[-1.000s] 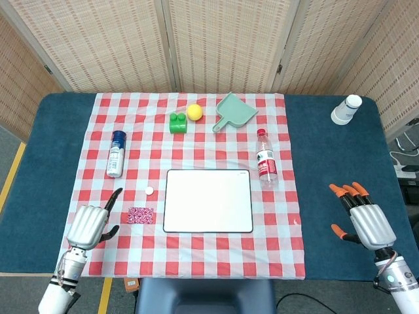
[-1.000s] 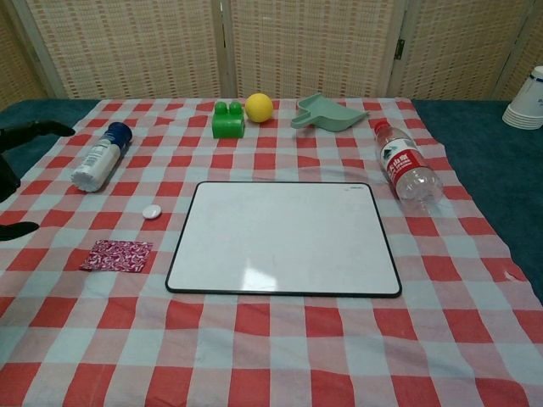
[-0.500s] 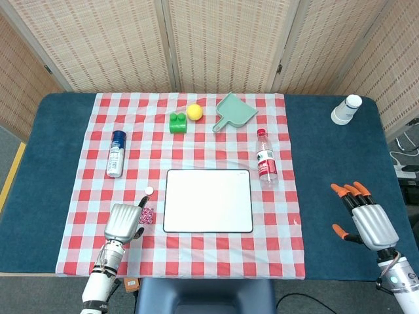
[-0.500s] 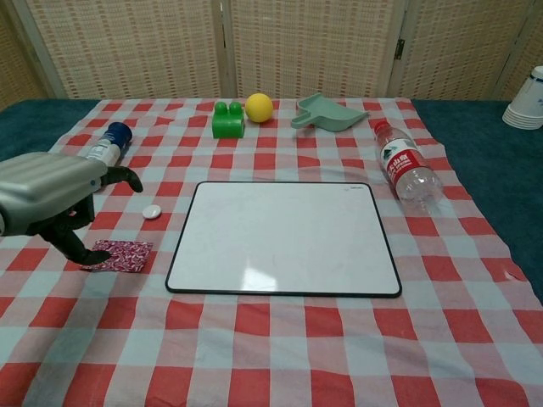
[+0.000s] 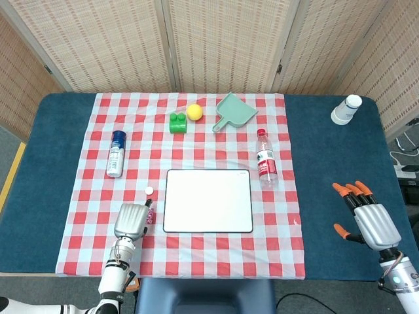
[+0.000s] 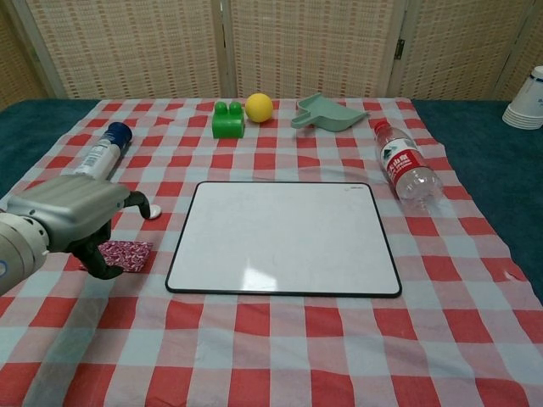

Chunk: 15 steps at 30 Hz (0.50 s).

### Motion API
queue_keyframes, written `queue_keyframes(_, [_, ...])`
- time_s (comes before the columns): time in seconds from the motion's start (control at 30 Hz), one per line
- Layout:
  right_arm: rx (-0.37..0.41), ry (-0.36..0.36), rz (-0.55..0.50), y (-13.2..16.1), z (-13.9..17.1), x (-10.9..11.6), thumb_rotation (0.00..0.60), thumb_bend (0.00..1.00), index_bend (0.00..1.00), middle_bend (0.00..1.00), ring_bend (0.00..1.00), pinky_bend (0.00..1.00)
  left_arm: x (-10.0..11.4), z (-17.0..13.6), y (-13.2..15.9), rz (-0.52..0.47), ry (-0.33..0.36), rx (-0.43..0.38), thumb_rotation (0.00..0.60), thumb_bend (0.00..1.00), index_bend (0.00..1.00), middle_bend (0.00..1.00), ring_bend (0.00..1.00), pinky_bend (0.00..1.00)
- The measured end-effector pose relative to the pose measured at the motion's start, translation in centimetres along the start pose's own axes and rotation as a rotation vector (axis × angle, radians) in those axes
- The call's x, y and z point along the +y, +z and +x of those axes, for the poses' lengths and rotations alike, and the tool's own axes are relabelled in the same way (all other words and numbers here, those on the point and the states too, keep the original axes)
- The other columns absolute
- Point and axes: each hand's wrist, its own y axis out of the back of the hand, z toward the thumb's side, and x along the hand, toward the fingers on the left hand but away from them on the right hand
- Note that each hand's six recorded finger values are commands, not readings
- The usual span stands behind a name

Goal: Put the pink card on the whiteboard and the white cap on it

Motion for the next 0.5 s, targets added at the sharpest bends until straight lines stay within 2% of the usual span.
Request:
queue_keyframes(0.23, [0.0,0.003,0.004,0.1,-0.03,-0.15,0.6,0.21,0.02,0.14,0.0,0.07,-0.44,0.33,-0.59,0.05,-0.026,-0.003,0.6,0.24,0.28,1.0,1.0,1.0])
queue_keyframes(0.5, [-0.001,0.002,0.004,0.08,-0.04,-0.14,0.6,0.21,0.02,0.14,0.0,0.07,-0.92,0.96,-0.78,0.06,-0.034,0.004,0.6,0.24,0.32,1.0,1.0,1.0])
